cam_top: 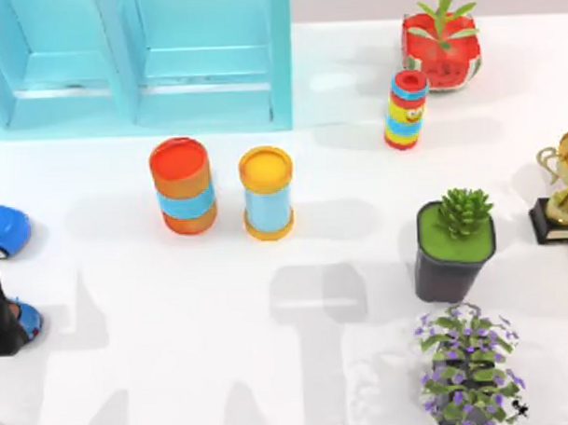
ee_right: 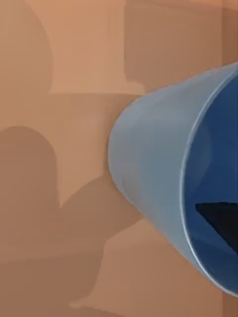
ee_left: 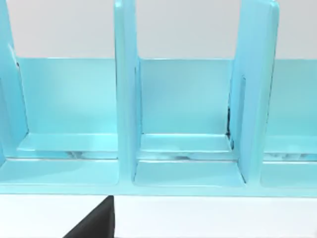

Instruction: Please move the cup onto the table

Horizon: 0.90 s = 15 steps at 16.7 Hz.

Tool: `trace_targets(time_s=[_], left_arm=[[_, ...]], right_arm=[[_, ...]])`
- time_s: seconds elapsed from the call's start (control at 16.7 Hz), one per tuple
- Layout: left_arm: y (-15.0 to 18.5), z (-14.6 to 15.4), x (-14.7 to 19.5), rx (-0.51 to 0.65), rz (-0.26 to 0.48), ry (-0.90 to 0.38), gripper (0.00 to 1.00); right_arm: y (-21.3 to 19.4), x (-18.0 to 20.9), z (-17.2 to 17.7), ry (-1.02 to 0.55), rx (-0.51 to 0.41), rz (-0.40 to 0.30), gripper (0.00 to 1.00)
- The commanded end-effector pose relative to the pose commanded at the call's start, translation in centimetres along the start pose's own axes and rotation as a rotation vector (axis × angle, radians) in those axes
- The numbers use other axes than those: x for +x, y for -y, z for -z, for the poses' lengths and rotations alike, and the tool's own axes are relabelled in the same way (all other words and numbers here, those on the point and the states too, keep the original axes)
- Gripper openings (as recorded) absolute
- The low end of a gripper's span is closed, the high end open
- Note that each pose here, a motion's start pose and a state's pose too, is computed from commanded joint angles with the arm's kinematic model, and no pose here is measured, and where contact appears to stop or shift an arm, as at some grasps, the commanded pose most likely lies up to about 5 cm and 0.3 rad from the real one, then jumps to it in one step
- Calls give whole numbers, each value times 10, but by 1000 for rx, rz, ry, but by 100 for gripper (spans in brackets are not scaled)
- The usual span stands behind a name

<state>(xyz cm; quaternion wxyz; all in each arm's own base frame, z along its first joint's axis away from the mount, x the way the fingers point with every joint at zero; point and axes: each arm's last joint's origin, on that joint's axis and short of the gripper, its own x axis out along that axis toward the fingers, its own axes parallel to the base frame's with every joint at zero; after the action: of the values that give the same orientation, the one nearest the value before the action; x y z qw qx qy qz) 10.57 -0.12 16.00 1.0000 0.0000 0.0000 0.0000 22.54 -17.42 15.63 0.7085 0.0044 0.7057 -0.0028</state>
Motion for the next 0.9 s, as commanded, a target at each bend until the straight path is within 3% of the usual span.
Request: trace_targets(time_s=[0.36, 0.9], left_arm=[[0, 0, 0, 0, 0, 0, 100], [0, 0, 0, 0, 0, 0, 100]], right_arm=[[0, 10, 1, 0, 0, 0, 100], [0, 10, 1, 0, 0, 0, 32]])
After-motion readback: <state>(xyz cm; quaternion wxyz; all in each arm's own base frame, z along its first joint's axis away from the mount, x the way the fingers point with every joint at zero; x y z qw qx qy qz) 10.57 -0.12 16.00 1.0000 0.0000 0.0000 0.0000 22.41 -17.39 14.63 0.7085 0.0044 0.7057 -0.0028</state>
